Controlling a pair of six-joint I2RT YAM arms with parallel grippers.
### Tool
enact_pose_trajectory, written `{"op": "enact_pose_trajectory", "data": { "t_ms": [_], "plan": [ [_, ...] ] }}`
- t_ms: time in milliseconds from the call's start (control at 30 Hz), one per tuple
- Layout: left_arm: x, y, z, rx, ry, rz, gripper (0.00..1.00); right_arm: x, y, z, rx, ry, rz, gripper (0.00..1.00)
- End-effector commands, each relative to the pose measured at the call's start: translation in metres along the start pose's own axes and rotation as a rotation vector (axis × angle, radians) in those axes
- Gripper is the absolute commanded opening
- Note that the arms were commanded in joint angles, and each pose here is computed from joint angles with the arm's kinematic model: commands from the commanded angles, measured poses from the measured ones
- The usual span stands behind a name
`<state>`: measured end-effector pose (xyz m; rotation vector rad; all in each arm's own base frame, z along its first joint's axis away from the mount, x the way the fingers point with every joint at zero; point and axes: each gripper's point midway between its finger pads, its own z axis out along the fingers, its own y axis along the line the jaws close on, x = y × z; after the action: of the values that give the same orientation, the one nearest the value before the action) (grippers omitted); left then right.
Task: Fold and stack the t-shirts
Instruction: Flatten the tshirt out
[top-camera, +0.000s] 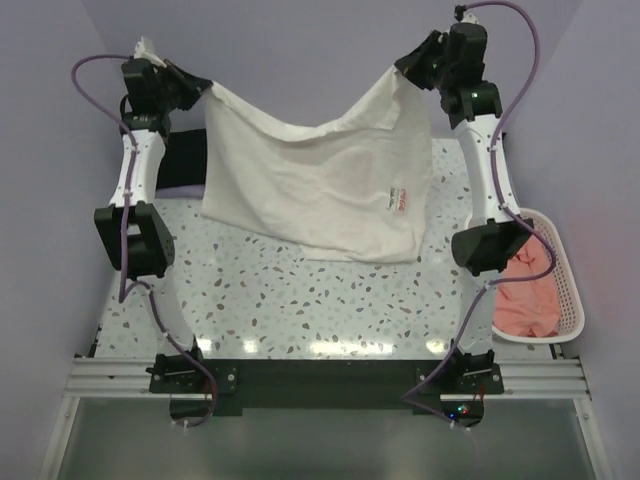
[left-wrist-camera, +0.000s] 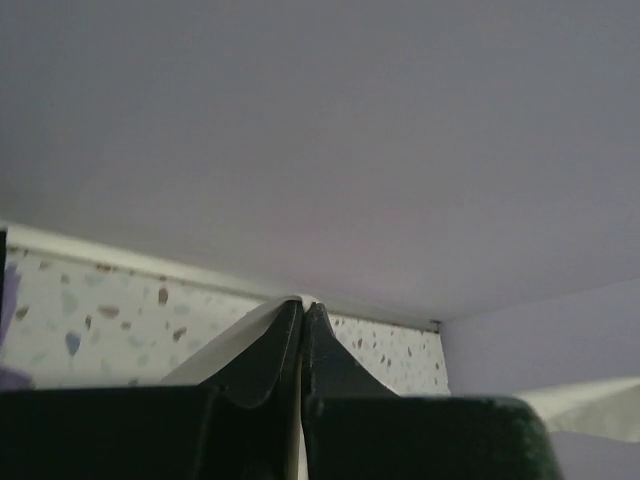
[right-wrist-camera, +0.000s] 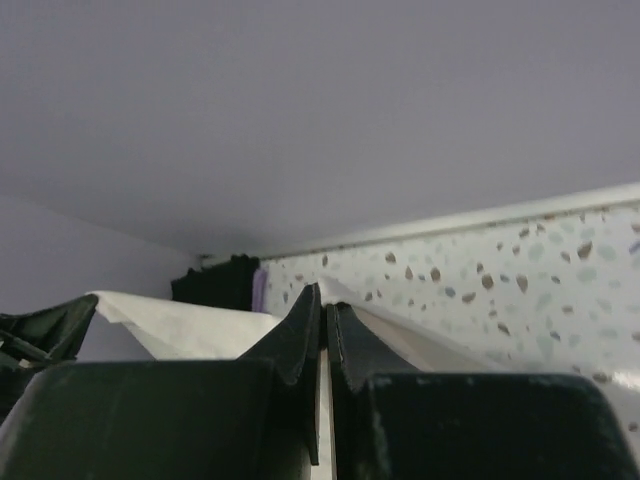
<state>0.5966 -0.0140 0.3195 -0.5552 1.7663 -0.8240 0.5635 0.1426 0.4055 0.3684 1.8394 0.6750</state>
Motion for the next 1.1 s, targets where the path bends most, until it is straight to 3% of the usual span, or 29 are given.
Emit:
{"op": "enact_pose_trajectory", "data": {
  "t_ms": [0,33,67,100,167,300,367,500,533,700,733,800,833,900,933,1067],
  "plan": [
    [-0.078,-0.091,0.001,0.274,-0.162,0.081,0.0,-0.134,0.092,-0.077,-0.317,-0.421,-0.018,0.0],
    [-0.109,-0.13,-0.021,0.354,-0.241,0.123,0.0,-0.141,0.085,-0.076,-0.302,-0.453,-0.007,0.0],
    [-0.125,-0.134,-0.031,0.381,-0.278,0.126,0.0,-0.167,0.093,-0.096,-0.339,-0.567,-0.011,0.0],
    [-0.138,-0.142,-0.044,0.428,-0.306,0.094,0.0,-0.189,0.108,-0.142,-0.362,-0.665,-0.034,0.0],
    [-0.162,-0.148,-0.077,0.487,-0.397,0.118,0.0,-0.199,0.103,-0.156,-0.325,-0.723,-0.061,0.0],
    [-0.175,-0.142,-0.105,0.447,-0.447,0.179,0.0,-0.194,0.095,-0.163,-0.317,-0.688,-0.084,0.0],
    [-0.16,-0.115,-0.092,0.406,-0.405,0.154,0.0,-0.17,0.081,-0.145,-0.298,-0.607,-0.076,0.0],
    [-0.124,-0.073,-0.076,0.362,-0.327,0.085,0.0,-0.108,0.039,-0.114,-0.23,-0.433,-0.037,0.0],
    [-0.104,-0.048,-0.065,0.319,-0.283,0.046,0.0,-0.075,0.01,-0.096,-0.169,-0.354,-0.02,0.0],
    [-0.039,0.005,-0.066,0.221,-0.192,-0.025,0.0,-0.004,-0.04,-0.123,-0.046,-0.247,0.043,0.0],
    [-0.011,0.033,-0.063,0.16,-0.15,-0.069,0.0,0.034,-0.067,-0.117,0.004,-0.171,0.066,0.0],
    [0.025,0.064,-0.073,0.076,-0.109,-0.112,0.0,0.062,-0.08,-0.134,0.027,-0.124,0.122,0.0],
    [0.034,0.074,-0.078,0.043,-0.111,-0.125,0.0,0.104,-0.107,-0.132,0.083,-0.041,0.16,0.0],
    [0.049,0.082,-0.093,-0.001,-0.105,-0.136,0.0,0.142,-0.119,-0.147,0.094,0.032,0.234,0.0],
    [0.076,0.108,-0.102,-0.082,-0.077,-0.18,0.0,0.186,-0.145,-0.152,0.15,0.115,0.266,0.0],
    [0.123,0.14,-0.14,-0.239,-0.066,-0.231,0.0,0.271,-0.18,-0.186,0.228,0.285,0.269,0.0]
  ]
}}
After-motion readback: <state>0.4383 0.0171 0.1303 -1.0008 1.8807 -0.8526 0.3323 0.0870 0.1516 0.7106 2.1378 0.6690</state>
